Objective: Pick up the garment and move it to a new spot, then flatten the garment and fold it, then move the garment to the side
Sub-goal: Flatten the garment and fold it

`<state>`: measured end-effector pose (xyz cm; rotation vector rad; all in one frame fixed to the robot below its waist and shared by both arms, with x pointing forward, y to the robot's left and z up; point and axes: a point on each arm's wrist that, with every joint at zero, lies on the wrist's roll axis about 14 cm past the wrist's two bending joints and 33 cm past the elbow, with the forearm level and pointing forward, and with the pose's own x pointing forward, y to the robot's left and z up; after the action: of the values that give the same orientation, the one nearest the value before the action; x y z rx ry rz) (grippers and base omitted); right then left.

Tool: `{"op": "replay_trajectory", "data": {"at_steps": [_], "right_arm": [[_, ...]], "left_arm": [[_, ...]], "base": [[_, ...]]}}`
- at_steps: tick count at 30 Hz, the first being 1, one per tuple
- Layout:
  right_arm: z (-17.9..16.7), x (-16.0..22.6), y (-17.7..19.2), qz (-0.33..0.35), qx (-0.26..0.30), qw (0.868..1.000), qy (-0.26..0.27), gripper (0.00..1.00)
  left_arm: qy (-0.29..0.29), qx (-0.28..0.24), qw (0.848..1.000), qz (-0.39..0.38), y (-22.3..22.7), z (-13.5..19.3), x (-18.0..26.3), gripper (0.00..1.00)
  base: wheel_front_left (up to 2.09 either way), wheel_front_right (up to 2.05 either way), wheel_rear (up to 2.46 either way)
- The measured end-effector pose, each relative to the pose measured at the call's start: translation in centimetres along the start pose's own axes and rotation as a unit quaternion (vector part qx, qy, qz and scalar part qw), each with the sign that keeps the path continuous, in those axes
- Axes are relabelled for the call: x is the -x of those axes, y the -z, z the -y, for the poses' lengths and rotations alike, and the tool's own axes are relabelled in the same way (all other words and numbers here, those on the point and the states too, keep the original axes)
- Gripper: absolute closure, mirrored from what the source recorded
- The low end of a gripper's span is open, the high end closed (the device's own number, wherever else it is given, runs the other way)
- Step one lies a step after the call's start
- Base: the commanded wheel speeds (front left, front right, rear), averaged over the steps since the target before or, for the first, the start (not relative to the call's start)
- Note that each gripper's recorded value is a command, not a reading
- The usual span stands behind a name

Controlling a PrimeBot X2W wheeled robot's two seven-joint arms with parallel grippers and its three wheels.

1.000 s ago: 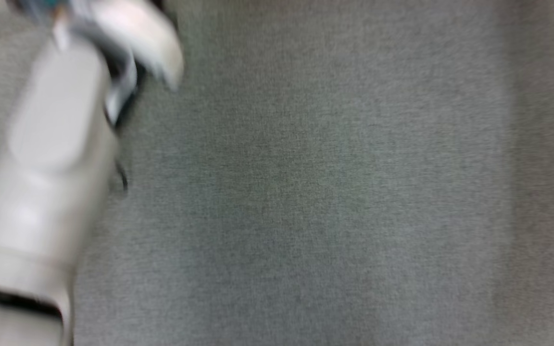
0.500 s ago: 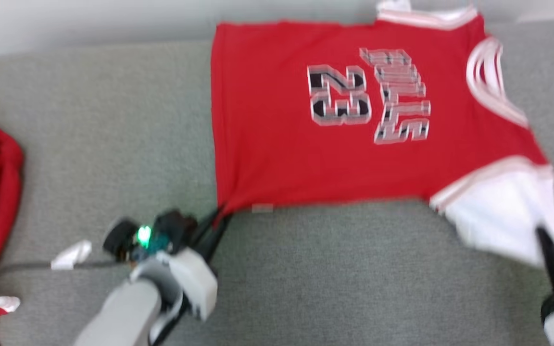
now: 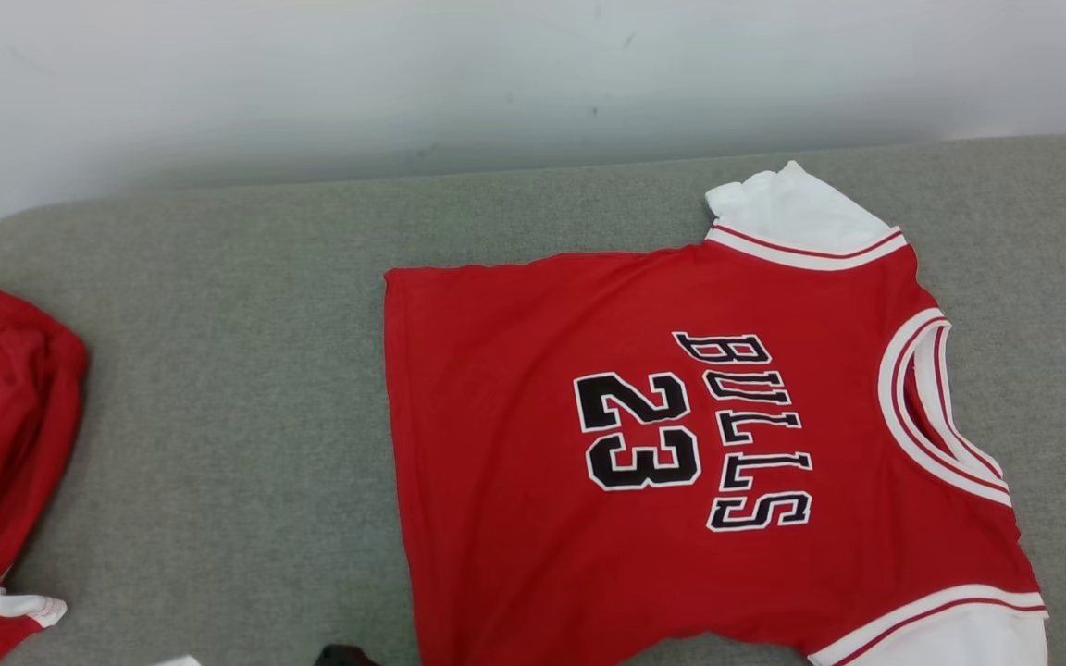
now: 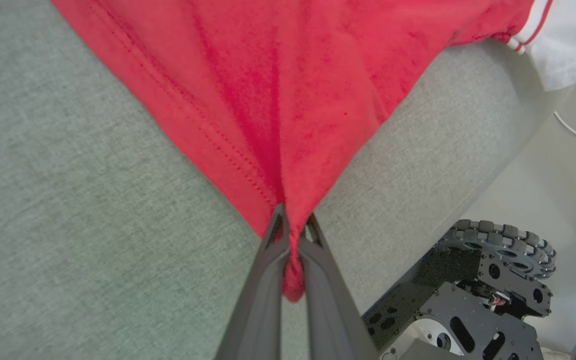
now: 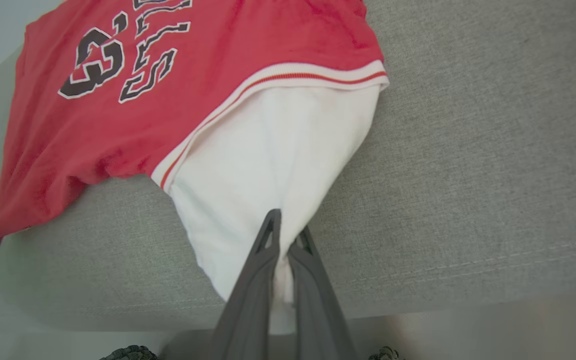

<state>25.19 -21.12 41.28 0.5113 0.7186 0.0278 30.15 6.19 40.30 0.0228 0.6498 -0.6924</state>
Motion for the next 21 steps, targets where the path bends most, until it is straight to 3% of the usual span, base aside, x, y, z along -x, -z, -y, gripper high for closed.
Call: {"op": "replay_trajectory", "data": {"at_steps": [8,15,21], "right_arm": [[-2.3,-2.2,-4.8,-0.018,0.062,0.997,-0.039,1.00],[-4.7,-5.3,-10.0,-0.047,0.127,0.988,-0.066,1.00],[-5.5,-9.0,-13.5,-0.052,0.167,0.983,-0.055,1.00]], "left_arm": [[0.021,-0.005,0.999,-0.026,-3.7,-1.6,-0.3,1.00],[0.049,0.047,0.997,-0.035,-7.8,-3.2,-1.7,1.00],[0.027,0.069,0.997,-0.035,-9.8,-6.5,-3.8,1.00]], "base": [[0.00,0.00,0.00],[0.00,0.00,0.00],[0.00,0.00,0.00]]}}
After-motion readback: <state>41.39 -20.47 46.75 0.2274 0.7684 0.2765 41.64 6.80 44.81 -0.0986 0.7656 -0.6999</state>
